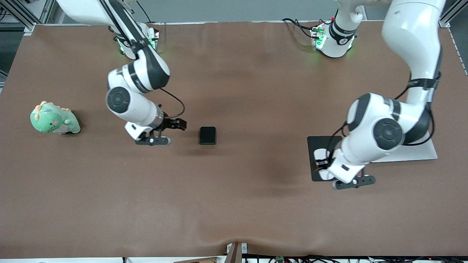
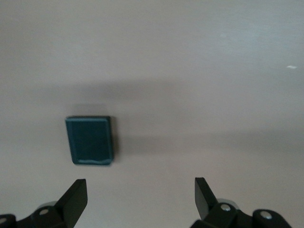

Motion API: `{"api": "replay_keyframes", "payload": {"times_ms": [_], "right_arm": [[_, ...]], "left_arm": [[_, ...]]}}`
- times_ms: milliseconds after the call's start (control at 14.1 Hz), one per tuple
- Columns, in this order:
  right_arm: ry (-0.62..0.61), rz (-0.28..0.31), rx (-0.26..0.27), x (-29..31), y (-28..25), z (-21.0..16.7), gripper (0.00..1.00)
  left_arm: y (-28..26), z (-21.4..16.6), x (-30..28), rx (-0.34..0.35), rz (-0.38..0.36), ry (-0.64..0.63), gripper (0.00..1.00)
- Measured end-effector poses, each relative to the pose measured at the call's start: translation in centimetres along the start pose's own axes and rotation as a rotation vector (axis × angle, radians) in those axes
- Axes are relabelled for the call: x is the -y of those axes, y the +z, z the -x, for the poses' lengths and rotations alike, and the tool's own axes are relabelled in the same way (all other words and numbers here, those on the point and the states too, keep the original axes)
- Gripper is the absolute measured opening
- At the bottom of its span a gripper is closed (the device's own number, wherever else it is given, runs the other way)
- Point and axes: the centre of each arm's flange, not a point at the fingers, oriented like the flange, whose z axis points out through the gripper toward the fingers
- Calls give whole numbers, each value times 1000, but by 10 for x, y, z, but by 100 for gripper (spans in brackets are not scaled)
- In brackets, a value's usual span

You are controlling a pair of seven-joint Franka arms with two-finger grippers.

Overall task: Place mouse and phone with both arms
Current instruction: 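Carry the mouse to the pad while the right gripper approaches the phone, then lower the mouse onto the pad while the right gripper grasps the phone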

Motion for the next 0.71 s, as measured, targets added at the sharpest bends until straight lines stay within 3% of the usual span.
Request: {"api": "replay_keyframes", "payload": {"times_ms": [426, 711], "right_arm": [[-27, -46, -67, 32, 77, 1, 100], [-9, -62, -93, 40, 98, 3, 100]], "left_arm": [[44, 5, 59, 98, -12, 148, 60], [67, 8, 59, 98, -6, 167, 60]]}}
